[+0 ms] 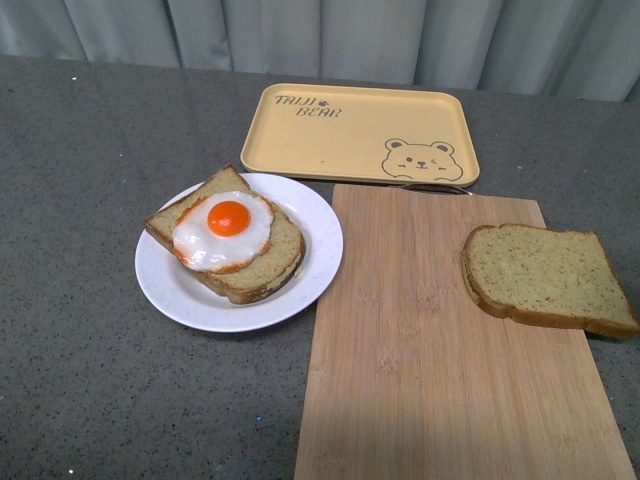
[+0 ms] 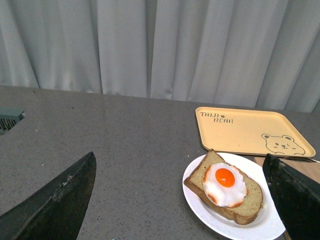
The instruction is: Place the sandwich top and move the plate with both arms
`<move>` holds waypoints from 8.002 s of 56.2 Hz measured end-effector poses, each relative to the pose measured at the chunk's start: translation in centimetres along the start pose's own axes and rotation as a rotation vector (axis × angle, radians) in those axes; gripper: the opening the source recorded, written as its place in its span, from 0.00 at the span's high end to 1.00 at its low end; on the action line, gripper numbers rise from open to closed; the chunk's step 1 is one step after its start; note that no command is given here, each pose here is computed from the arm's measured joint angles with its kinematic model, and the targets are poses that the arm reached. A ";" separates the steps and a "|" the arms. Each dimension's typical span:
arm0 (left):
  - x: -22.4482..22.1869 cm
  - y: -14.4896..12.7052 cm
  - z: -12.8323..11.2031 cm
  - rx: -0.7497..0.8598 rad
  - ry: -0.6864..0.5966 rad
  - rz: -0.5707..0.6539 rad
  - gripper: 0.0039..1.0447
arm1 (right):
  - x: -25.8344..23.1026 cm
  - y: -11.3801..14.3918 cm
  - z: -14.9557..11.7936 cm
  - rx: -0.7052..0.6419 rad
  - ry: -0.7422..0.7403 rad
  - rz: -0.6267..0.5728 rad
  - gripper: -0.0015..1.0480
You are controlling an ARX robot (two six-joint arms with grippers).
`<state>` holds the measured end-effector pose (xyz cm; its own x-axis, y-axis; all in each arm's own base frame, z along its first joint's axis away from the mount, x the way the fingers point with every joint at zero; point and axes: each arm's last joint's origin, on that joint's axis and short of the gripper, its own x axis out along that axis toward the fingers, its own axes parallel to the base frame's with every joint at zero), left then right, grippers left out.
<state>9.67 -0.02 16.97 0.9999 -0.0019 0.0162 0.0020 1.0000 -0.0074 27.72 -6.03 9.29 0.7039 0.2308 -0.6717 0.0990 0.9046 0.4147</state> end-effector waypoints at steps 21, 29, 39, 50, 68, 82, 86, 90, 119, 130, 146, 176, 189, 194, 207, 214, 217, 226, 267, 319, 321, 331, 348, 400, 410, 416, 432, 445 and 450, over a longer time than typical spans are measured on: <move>0.0 0.0 0.0 0.000 0.000 0.000 0.06 | 7.4 -1.4 -0.7 0.089 0.196 0.007 0.27; 0.0 0.0 0.0 0.000 0.000 0.000 0.06 | 8.2 -1.1 -0.6 0.099 0.209 0.006 0.51; 0.0 0.0 0.0 0.000 0.000 0.000 0.06 | 8.3 -0.8 -0.5 0.099 0.215 0.008 0.77; 0.0 0.0 0.0 0.000 0.000 0.000 0.06 | 7.4 -0.3 -0.1 0.103 0.215 0.011 0.99; 0.0 0.0 0.0 0.000 0.000 0.000 0.06 | 4.4 2.2 1.0 0.119 0.186 0.152 0.99; 0.0 0.0 0.0 0.000 0.000 0.000 0.06 | 2.0 6.8 2.7 0.095 0.138 0.337 0.99; 0.0 0.0 0.0 0.000 0.000 0.000 0.06 | 2.1 8.7 3.1 0.082 0.138 0.390 0.99; 0.0 0.0 0.0 0.000 0.000 0.000 0.06 | 2.3 10.4 3.5 0.073 0.136 0.434 0.99; 0.0 0.0 0.0 0.000 0.000 0.000 0.06 | 9.7 22.8 1.4 0.112 0.215 0.660 0.99; 0.0 0.0 0.0 0.000 0.000 0.000 0.06 | 13.0 24.4 -2.5 0.144 0.303 0.607 0.97; 0.0 0.0 0.0 0.000 0.000 0.000 0.06 | 10.9 20.0 -3.3 0.053 0.170 0.399 0.50; 0.0 0.0 0.0 0.000 -0.001 -0.001 0.06 | -1.8 12.1 -3.0 -0.431 -0.785 -0.071 0.99; 0.0 0.0 0.0 0.000 -0.001 0.000 0.06 | -5.9 9.8 -4.6 -0.448 -0.774 -0.071 0.99; 0.0 0.0 0.0 0.000 -0.001 0.000 0.06 | -6.9 9.2 -5.0 -0.446 -0.770 -0.078 0.99; 0.0 0.0 0.0 0.000 -0.001 0.000 0.06 | -10.5 8.4 -5.9 -0.444 -0.779 -0.075 0.99; 0.0 0.0 0.0 0.000 -0.001 0.000 0.06 | -11.4 7.4 -6.3 -0.447 -0.771 -0.069 0.99; 0.0 0.0 0.0 0.000 -0.001 0.000 0.06 | -11.7 7.1 -6.5 -0.441 -0.774 -0.081 0.99; 0.0 0.0 0.0 0.000 -0.001 0.000 0.06 | -12.4 7.0 -7.1 -0.443 -0.777 -0.077 0.99; 0.0 0.0 0.0 0.000 -0.001 0.000 0.06 | -14.7 7.0 -8.6 -0.444 -0.798 -0.072 0.99; 0.0 0.0 0.0 0.000 -0.001 0.000 0.06 | -16.1 6.7 -10.4 -0.446 -0.794 -0.071 0.96; 0.0 0.0 0.0 0.000 -0.001 0.000 0.06 | -16.1 6.7 -10.4 -0.447 -0.794 -0.071 0.89; 0.0 0.0 0.0 -0.002 0.006 0.001 0.06 | -16.1 6.7 -10.4 -0.446 -0.794 -0.071 0.59; 4.2 -0.6 -1.6 -0.344 0.410 -0.016 0.06 | -16.1 6.7 -10.4 -0.446 -0.794 -0.071 0.10; 15.8 -4.6 -11.8 -0.563 0.860 -0.074 0.06 | -16.1 6.7 -10.4 -0.446 -0.794 -0.071 0.09; 16.8 -5.4 -12.8 -0.525 0.894 -0.080 0.06 | -16.1 6.7 -10.4 -0.446 -0.794 -0.071 0.09; 17.5 -5.7 -13.5 -0.530 0.915 -0.074 0.23 | -16.1 6.7 -10.4 -0.446 -0.794 -0.071 0.09; 19.0 -5.8 -14.3 -0.639 0.942 -0.064 0.66 | -16.1 6.7 -10.4 -0.446 -0.794 -0.071 0.09; 19.3 -5.0 -13.8 -0.772 0.934 -0.067 0.94 | -16.1 6.7 -10.4 -0.446 -0.794 -0.071 0.09; 19.3 -4.6 -13.0 -0.841 0.898 -0.092 0.96 | -16.1 6.7 -10.4 -0.446 -0.794 -0.071 0.09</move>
<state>29.21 -4.79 4.31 0.6512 -0.4084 -0.6397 -0.2492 0.6810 -0.6885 9.77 0.03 16.50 1.0000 0.0042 0.0021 -0.0042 1.0000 0.0021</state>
